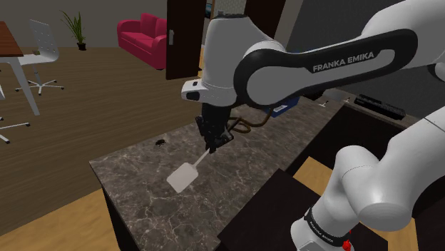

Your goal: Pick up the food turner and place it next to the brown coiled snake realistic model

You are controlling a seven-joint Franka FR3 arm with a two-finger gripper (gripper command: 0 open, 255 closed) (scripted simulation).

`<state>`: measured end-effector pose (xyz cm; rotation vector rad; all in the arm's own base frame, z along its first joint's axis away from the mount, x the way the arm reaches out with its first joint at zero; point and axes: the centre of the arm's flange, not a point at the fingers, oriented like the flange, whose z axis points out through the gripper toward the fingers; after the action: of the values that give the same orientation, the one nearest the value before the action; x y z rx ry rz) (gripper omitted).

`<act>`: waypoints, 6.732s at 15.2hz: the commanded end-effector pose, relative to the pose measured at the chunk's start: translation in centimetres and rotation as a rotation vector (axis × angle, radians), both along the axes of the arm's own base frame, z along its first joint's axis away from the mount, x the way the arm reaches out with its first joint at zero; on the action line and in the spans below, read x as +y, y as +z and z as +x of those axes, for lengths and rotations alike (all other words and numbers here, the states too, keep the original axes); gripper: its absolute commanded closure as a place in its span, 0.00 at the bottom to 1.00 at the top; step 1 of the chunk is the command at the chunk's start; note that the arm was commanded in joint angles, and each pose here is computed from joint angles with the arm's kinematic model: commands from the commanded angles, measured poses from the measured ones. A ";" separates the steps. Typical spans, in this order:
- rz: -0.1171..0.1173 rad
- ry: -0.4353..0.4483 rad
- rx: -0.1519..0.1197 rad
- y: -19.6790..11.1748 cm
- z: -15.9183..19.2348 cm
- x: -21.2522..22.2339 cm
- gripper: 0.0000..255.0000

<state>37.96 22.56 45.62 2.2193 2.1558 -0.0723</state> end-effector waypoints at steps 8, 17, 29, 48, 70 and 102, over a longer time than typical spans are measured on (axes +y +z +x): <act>0.000 0.000 0.000 4.8 0.1 0.0 1.00; 0.000 0.000 0.000 6.4 -0.8 -6.5 1.00; 0.000 0.000 0.000 6.4 -2.8 -22.2 1.00; 0.000 0.000 0.000 6.5 -6.1 -47.1 1.00; 0.000 0.000 0.000 6.5 -9.9 -75.9 1.00; 0.000 0.000 0.000 -7.8 -10.8 -82.8 1.00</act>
<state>27.23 -60.27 38.50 2.2196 2.1563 -0.0729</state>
